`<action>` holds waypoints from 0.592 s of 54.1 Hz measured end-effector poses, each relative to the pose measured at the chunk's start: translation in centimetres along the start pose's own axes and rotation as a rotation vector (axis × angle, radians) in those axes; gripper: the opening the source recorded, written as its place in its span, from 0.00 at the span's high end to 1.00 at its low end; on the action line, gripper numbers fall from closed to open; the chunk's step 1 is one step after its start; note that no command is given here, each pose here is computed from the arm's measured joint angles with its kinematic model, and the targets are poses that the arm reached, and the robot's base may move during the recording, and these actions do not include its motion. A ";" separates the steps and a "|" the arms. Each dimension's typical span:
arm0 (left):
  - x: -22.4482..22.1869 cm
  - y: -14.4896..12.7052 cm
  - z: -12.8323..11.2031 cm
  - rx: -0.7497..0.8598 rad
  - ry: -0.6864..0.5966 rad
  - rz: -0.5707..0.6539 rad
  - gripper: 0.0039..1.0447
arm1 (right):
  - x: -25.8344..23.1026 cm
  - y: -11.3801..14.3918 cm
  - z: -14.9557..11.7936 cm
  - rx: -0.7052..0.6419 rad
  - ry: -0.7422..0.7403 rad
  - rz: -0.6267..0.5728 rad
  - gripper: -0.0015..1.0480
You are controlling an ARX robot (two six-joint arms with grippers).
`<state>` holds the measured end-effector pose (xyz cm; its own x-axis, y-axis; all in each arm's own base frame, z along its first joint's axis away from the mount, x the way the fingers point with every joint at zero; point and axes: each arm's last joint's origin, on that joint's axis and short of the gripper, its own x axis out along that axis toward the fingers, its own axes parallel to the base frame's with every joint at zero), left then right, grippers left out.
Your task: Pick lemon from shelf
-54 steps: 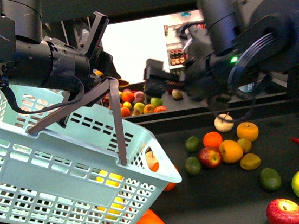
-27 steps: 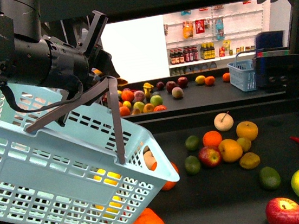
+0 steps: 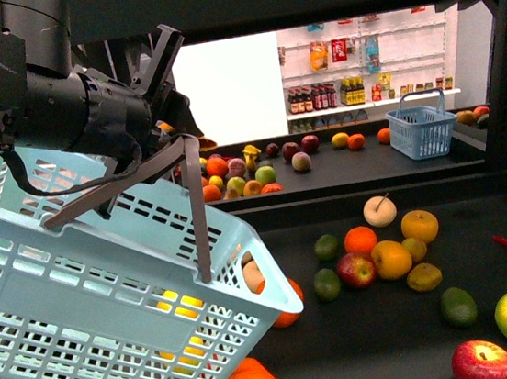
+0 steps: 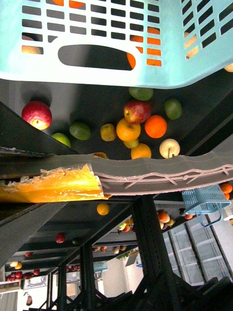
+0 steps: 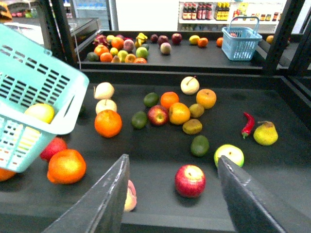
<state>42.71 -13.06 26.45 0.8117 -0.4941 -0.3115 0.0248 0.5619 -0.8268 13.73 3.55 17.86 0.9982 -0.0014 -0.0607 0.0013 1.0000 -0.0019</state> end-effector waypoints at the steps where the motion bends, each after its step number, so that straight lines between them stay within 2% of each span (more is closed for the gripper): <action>1: 0.0 0.0 0.0 0.000 0.001 0.000 0.87 | -0.4 -0.2 -0.4 -0.002 0.003 0.001 0.50; 5: 0.0 0.0 0.0 0.001 0.002 -0.001 0.87 | -1.6 -0.7 -1.6 -0.007 0.000 0.017 0.62; 10: 0.0 0.0 0.0 -0.001 0.002 0.000 0.87 | -2.3 -1.4 -0.9 0.010 -0.069 0.012 0.77; 17: 0.0 0.0 0.0 0.000 0.003 -0.002 0.87 | -2.6 -1.9 -0.9 0.008 -0.070 0.011 0.98; 27: 0.0 0.0 0.0 0.000 0.001 -0.001 0.87 | -3.2 -2.8 -1.2 0.003 -0.059 0.040 0.97; 32: 0.0 0.0 0.0 0.001 0.001 -0.001 0.87 | -3.8 -3.5 -1.4 0.005 -0.056 0.000 0.97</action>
<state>42.71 -13.08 26.43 0.8108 -0.4954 -0.3117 0.0259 0.5624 -0.8264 9.85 0.08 16.72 1.0000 -0.0011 -0.0044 0.0012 1.0000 0.0028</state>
